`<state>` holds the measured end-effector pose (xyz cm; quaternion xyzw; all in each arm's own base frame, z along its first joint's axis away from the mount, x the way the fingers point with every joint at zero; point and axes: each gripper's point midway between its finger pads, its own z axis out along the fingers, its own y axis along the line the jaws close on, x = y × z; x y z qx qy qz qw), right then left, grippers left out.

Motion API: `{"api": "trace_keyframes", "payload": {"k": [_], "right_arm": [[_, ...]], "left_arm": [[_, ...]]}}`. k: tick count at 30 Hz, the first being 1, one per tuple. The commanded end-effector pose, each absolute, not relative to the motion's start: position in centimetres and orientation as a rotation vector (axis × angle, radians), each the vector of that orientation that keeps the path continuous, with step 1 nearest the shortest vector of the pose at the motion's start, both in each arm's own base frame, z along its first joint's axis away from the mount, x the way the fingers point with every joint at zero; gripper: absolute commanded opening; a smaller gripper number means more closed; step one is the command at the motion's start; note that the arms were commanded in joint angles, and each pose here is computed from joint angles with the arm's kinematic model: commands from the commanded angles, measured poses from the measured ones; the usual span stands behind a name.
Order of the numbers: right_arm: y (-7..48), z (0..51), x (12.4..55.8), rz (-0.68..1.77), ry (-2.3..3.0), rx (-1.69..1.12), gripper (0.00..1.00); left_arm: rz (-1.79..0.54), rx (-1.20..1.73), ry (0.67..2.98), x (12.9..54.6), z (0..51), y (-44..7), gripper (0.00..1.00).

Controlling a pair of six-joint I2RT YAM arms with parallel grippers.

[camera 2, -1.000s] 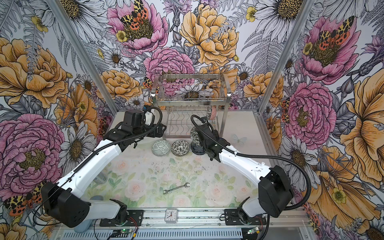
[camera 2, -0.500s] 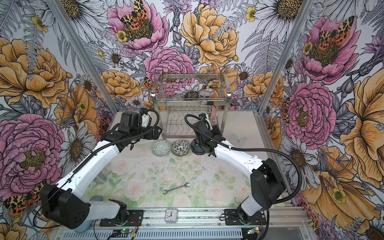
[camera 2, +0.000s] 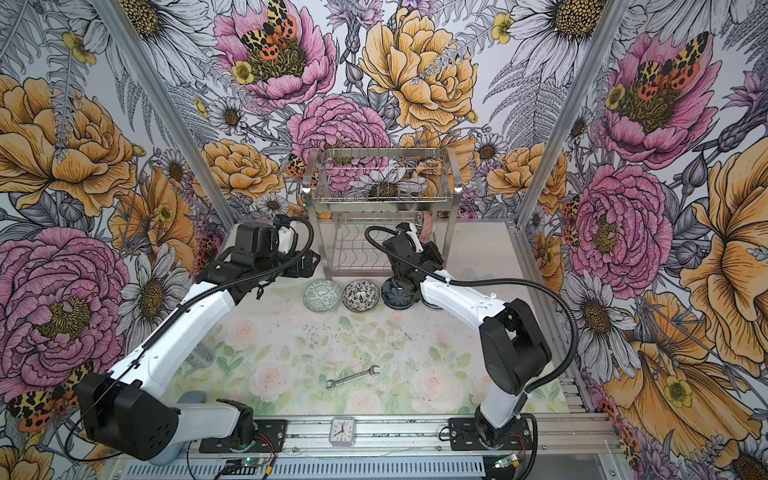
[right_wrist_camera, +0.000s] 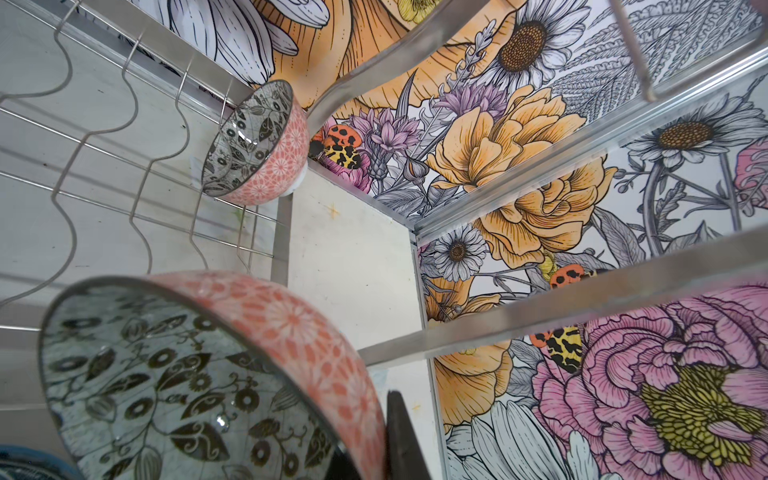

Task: Load the bowls into the dish rack
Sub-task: 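Carry the bowl into the rack with the right gripper beside the pink bowl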

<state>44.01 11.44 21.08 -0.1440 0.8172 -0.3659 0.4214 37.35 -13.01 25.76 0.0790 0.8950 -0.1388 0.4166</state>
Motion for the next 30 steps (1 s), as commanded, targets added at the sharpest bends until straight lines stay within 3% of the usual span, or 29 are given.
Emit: {"api": "trace_keyframes", "payload": {"k": [1, 30], "right_arm": [[11.2, 23.8, 45.9, -0.973, 1.965, -0.291, 0.00], [10.2, 19.9, 53.0, -1.323, 1.873, -0.457, 0.00]], "left_arm": [[-0.375, 0.207, 2.233, 37.0, 26.2, -12.9, 0.99], [-0.396, 0.207, 2.226, 36.9, 26.6, -13.0, 0.99]]}}
